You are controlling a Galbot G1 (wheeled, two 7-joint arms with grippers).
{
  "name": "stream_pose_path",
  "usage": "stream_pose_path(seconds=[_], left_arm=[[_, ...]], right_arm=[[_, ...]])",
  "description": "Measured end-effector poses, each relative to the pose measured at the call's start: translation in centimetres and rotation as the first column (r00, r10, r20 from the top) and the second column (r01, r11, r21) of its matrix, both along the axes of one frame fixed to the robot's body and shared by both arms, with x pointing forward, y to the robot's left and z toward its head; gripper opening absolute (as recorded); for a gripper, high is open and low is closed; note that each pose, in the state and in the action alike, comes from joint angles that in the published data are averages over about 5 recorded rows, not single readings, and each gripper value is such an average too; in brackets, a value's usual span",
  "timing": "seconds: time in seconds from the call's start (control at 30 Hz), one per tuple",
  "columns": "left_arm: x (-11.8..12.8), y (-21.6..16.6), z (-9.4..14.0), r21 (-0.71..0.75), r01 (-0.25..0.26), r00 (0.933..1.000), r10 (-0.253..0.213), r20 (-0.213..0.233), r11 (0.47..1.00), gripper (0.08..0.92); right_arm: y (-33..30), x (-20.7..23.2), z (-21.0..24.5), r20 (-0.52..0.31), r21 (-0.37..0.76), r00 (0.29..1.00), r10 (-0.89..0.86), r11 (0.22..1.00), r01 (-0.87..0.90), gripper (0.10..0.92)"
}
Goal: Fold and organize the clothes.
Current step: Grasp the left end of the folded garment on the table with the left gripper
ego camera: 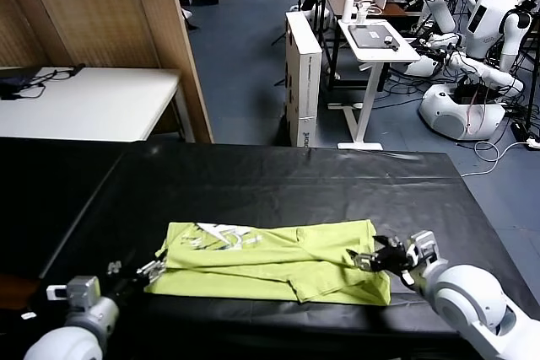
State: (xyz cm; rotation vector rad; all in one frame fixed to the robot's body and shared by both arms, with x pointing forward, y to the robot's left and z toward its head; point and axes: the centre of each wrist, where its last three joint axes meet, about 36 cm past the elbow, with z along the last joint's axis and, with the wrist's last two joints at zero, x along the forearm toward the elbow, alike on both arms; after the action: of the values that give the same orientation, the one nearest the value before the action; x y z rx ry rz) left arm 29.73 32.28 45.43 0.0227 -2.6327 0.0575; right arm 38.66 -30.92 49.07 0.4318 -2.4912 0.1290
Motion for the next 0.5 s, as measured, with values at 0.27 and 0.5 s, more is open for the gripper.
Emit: stream_pose_path(seconds=[0.27,0.5], left_arm=[[3.0,0.1,-0.7,-0.009,-0.005,0.9989,0.006,0.046,1.0,0.907],[4.5,-0.3,-1.1,-0.03,0.01,0.9983,-0.008,0.058,0.999,0.907]], right_arm=[[-0.1,1.9,-1.6,0.036,0.067,0.997,-0.07,0.995,0.068,0.907],[-0.5,2.9,-3.1,0.051,0.08,0.992,-0.117,0.99,0.113,0.907]])
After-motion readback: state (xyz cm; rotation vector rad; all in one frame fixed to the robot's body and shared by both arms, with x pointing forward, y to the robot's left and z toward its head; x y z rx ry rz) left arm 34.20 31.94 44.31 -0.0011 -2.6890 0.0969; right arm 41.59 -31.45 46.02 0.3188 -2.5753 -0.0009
